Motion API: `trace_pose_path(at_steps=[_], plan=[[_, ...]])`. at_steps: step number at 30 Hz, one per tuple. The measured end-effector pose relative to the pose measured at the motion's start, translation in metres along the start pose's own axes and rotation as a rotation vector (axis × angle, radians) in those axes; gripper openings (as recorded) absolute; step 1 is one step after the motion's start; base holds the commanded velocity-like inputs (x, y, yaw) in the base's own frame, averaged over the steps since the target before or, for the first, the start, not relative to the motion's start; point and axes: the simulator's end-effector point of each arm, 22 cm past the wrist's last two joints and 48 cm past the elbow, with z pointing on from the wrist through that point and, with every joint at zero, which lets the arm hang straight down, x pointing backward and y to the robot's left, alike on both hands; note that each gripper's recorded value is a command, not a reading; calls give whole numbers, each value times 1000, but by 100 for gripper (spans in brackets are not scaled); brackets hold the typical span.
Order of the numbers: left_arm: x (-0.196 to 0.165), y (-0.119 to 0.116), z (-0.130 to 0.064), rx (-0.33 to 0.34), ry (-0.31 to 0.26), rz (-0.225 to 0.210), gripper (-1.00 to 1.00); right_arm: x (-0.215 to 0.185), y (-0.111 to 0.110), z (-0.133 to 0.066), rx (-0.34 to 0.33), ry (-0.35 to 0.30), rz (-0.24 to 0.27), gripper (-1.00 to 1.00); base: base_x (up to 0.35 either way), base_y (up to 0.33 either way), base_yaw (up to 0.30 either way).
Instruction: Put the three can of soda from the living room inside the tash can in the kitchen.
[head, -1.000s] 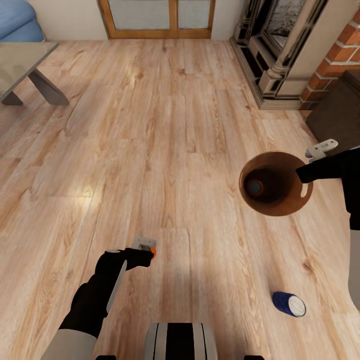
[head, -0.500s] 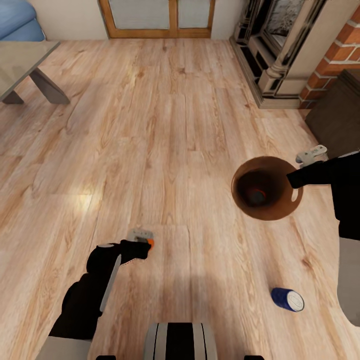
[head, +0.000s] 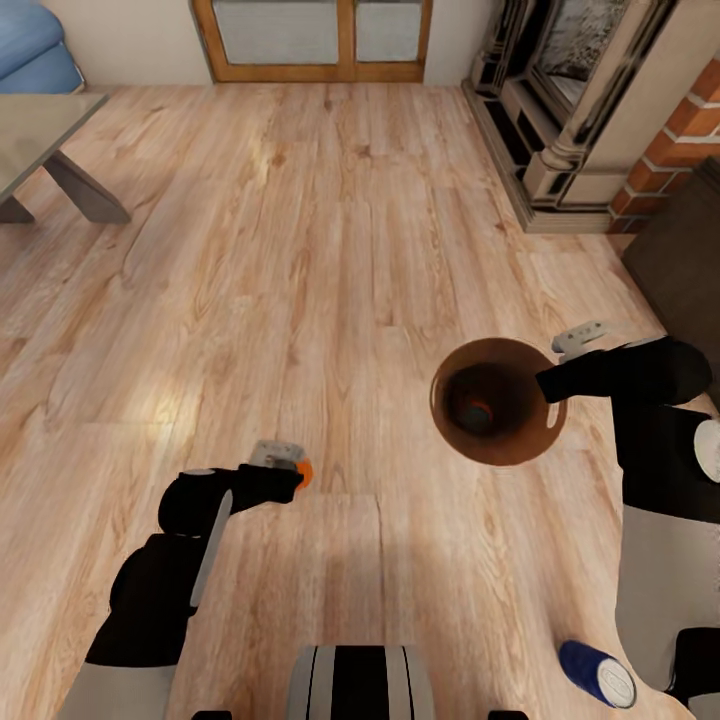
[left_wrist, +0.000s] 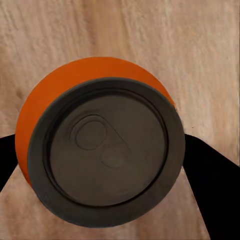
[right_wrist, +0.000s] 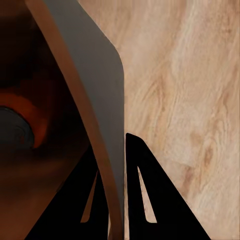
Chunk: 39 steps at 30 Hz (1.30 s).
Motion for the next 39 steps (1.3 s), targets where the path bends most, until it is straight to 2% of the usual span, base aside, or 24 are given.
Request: trace_pose_path(at_steps=[1,3,6,8,14,19,24,39], plan=[[-7,-1,-1,12,-11,5,-100,1,2,0,-9,2,1,-100,327,0,0],[-30,0,-12,99,-41,46,-100,15,12,6,-43,34,-4,-100,239,0,0],[-34,8,-21,138,-42,78,-100,22,25,8,-81,40,2,-100,122,0,0],[-34,15,-23,137,-38,90,-100,25,29,9,-90,45,5,-100,31,0,0],[-36,18,-27,145,-39,100,-100,30,30,10,-99,50,23,-100,-170,-10,0],[-36,4,-32,216,-41,104,-100,36,30,12,-104,61,29,-100,-59,-10,0],[-35,-2,-33,247,-38,108,-100,44,34,14,-111,76,29,-100,-137,-2,0],[-34,-5,-34,256,-37,111,-100,52,40,17,-125,90,31,-100,-308,0,0]])
